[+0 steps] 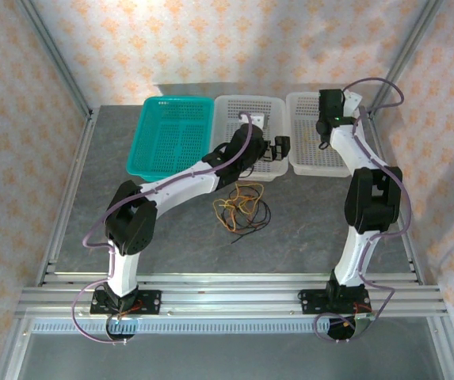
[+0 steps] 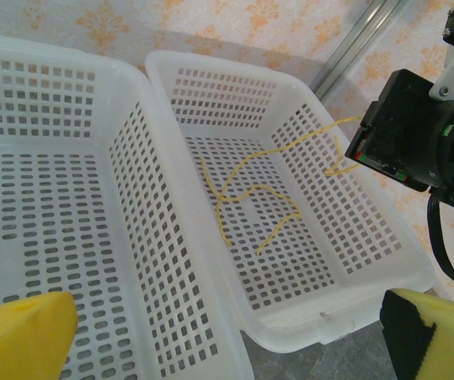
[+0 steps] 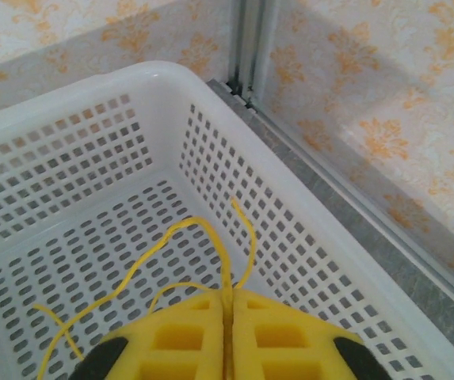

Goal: Untangle the cables

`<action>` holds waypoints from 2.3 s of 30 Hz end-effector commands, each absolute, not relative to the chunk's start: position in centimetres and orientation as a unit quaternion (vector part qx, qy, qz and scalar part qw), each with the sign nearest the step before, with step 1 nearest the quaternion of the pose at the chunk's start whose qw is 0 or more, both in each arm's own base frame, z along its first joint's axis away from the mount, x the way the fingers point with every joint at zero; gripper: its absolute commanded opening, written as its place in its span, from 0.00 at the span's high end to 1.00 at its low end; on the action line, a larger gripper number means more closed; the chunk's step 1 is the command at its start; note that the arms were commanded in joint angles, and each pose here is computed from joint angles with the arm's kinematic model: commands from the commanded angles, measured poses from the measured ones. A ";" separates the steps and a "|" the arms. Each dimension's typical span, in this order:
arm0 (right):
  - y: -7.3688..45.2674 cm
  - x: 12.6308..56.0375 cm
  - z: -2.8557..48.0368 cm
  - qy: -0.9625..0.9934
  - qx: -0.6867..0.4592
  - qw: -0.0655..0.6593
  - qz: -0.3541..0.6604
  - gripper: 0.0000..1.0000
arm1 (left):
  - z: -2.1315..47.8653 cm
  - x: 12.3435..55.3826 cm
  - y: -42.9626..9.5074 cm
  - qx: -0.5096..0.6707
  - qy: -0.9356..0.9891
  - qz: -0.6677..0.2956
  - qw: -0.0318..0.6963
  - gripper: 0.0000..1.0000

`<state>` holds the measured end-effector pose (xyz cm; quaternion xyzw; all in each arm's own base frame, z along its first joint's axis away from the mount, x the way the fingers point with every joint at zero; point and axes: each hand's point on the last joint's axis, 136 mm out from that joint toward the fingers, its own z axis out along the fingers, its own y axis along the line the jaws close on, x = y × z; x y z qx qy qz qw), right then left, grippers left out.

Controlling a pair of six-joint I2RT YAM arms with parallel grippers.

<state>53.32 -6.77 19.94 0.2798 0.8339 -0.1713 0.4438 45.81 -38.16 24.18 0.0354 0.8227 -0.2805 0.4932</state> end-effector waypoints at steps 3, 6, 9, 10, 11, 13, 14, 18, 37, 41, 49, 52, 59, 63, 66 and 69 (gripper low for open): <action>-5.7 54.6 20.8 0.841 0.263 0.454 -0.131 0.86 | 24.4 45.5 -37.7 0.033 0.823 -0.286 0.489 0.01; -5.2 54.7 20.9 0.845 0.259 0.454 -0.116 0.80 | 24.2 45.3 -37.5 0.032 0.824 -0.286 0.488 0.01; -4.9 54.6 21.2 0.846 0.256 0.455 -0.107 0.76 | 23.6 45.1 -37.3 0.031 0.827 -0.281 0.485 0.01; -4.9 54.6 21.3 0.846 0.255 0.456 -0.105 0.76 | 23.3 45.1 -37.1 0.030 0.829 -0.278 0.484 0.01; -4.9 54.5 21.5 0.846 0.255 0.457 -0.105 0.75 | 24.7 44.8 -36.7 0.028 0.823 -0.284 0.492 0.01; -4.9 54.3 21.9 0.844 0.256 0.459 -0.105 0.75 | 24.7 44.6 -36.5 0.027 0.822 -0.283 0.493 0.01; -4.9 54.1 22.2 0.844 0.256 0.460 -0.105 0.74 | 24.8 44.5 -36.4 0.028 0.822 -0.283 0.493 0.01; -4.9 53.3 23.5 0.838 0.257 0.471 -0.098 0.74 | 25.0 43.9 -35.8 0.027 0.821 -0.283 0.495 0.00; 3.7 41.6 25.1 0.840 0.215 0.495 0.061 0.74 | 22.6 36.5 -29.9 0.012 0.835 -0.278 0.476 0.01; 7.0 38.9 24.3 0.852 0.185 0.483 0.079 0.74 | 20.9 34.5 -28.4 -0.003 0.845 -0.268 0.463 0.01; 13.8 34.1 21.2 0.874 0.144 0.442 0.139 0.75 | 17.5 31.0 -26.4 -0.021 0.862 -0.257 0.437 0.01; 15.8 32.8 19.9 0.883 0.131 0.426 0.150 0.75 | 16.6 29.8 -25.8 -0.032 0.864 -0.260 0.429 0.01; 19.7 31.0 17.0 0.899 0.104 0.392 0.166 0.77 | 14.4 27.8 -24.1 -0.067 0.862 -0.280 0.417 0.01; 22.1 30.5 15.8 0.902 0.099 0.379 0.183 0.78 | 13.3 27.1 -23.4 -0.081 0.862 -0.286 0.411 0.00; 23.7 30.1 14.9 0.901 0.108 0.373 0.192 0.80 | 12.7 26.7 -23.3 -0.089 0.858 -0.301 0.408 0.01; 25.1 29.9 14.1 0.896 0.130 0.369 0.212 0.80 | 12.5 26.5 -23.3 -0.097 0.853 -0.315 0.405 0.01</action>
